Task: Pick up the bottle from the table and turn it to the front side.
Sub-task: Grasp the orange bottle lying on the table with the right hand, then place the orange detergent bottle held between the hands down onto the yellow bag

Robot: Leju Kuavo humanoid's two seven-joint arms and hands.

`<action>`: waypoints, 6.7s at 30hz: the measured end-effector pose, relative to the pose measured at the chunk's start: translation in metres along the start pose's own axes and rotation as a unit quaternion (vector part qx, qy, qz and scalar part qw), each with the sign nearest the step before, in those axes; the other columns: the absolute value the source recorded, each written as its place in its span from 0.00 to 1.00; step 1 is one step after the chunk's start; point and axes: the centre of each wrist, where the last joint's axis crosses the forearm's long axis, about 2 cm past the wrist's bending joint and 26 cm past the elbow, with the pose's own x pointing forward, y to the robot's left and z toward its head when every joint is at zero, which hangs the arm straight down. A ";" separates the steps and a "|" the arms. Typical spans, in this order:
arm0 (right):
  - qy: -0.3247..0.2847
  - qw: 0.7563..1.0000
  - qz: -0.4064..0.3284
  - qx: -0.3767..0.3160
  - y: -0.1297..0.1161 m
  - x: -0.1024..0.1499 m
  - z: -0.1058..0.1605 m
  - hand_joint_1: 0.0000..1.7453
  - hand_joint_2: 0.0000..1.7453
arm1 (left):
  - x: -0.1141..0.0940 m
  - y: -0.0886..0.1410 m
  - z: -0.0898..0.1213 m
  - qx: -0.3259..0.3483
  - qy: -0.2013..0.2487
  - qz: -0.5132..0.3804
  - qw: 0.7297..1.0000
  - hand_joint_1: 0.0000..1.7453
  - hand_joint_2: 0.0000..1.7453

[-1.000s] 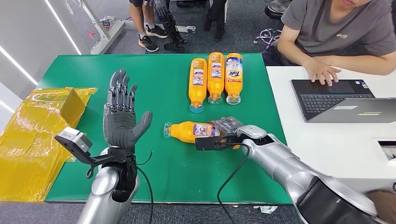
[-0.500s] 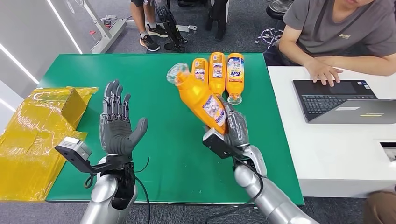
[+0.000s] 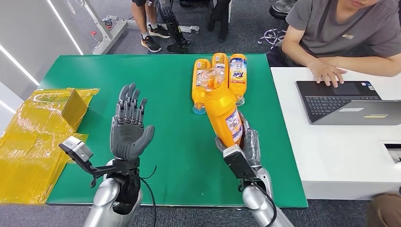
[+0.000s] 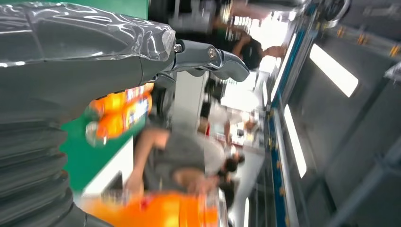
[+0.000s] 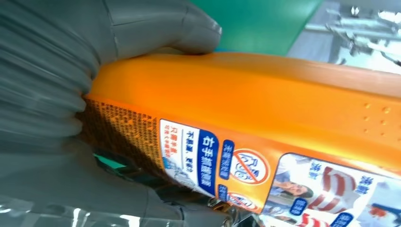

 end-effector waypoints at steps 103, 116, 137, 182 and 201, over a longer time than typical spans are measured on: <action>-0.133 0.960 -0.217 0.116 0.024 0.074 -0.007 0.00 1.00 | -0.014 0.075 -0.007 -0.009 0.066 -0.292 0.954 1.00 1.00; -0.137 0.960 -0.231 0.084 0.020 0.082 0.009 0.00 1.00 | 0.057 0.188 -0.045 -0.098 0.032 -0.589 0.802 1.00 1.00; -0.171 0.938 -0.295 0.059 0.002 0.089 0.001 0.00 1.00 | 0.081 0.257 -0.059 -0.355 0.095 -0.739 0.565 1.00 1.00; -0.126 0.952 -0.277 0.011 -0.010 0.079 0.015 0.00 1.00 | 0.002 0.265 -0.045 -0.552 0.207 -0.682 0.434 1.00 1.00; -0.125 0.954 -0.271 0.008 -0.013 0.082 0.024 0.00 1.00 | 0.010 0.293 -0.026 -0.536 0.295 -0.676 0.410 0.45 1.00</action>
